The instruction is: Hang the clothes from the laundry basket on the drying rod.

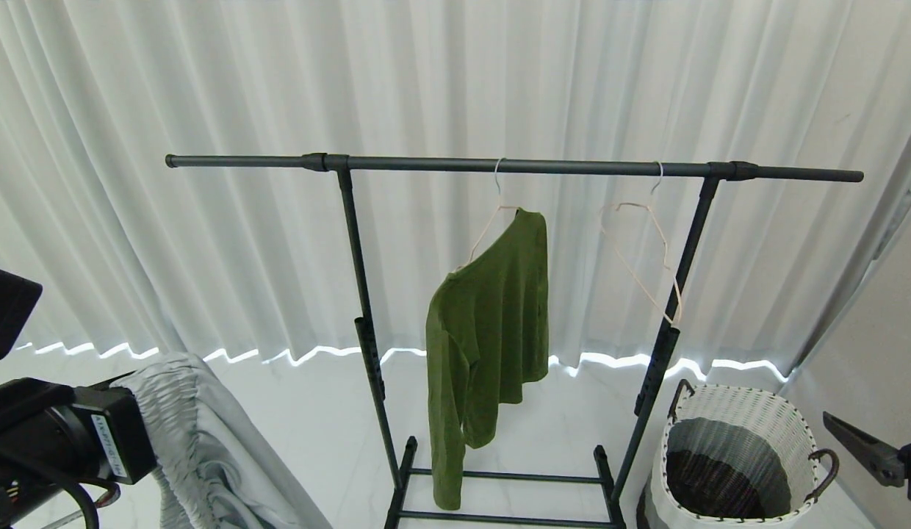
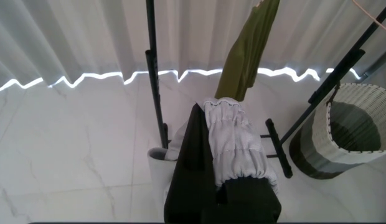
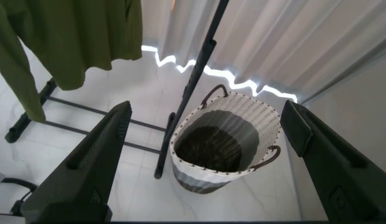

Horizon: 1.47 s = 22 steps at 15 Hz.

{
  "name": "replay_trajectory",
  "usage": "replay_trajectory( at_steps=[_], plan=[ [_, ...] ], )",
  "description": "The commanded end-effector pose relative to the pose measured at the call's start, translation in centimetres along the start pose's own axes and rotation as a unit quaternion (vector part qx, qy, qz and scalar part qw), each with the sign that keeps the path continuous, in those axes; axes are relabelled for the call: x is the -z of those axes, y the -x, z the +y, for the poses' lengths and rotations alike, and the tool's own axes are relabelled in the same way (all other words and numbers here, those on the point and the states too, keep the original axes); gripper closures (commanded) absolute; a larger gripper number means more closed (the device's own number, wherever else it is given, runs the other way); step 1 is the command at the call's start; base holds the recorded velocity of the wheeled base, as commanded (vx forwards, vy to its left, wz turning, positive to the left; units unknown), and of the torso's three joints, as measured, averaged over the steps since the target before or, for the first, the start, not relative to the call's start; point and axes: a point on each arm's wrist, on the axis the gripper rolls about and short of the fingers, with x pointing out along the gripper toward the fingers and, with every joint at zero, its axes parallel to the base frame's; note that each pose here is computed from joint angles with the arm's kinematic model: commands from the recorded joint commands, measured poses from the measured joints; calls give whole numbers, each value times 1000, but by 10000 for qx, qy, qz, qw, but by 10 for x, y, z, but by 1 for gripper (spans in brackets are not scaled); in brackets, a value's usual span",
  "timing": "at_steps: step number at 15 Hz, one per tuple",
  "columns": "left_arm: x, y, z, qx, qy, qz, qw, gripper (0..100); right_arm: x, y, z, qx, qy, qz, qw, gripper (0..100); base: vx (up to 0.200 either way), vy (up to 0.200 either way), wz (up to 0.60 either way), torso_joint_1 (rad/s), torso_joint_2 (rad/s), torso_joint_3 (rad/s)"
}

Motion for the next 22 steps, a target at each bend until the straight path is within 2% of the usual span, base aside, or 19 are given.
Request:
replay_trajectory(
  at_steps=[1,5,15,17,22],
  plan=[
    [0,0,0,-3,0,10,10000,100,0,1,0,-7,-9,-32,10000,0,0,0,0,0,0,0],
    [0,0,0,-3,0,10,10000,100,3,7,3,-80,-42,-118,9999,0,0,0,0,0,0,0],
    [1,-1,0,-4,-10,25,10000,100,7,6,4,-161,-37,-34,9999,0,0,0,0,0,0,0],
    [3,-1,0,-6,-130,55,9999,100,6,6,3,-158,-37,-49,9999,0,0,0,0,144,-327,-168],
    [5,-4,0,-12,-212,139,9997,100,6,4,3,-173,-14,-13,9998,0,0,0,0,215,-485,-257]
  ],
)
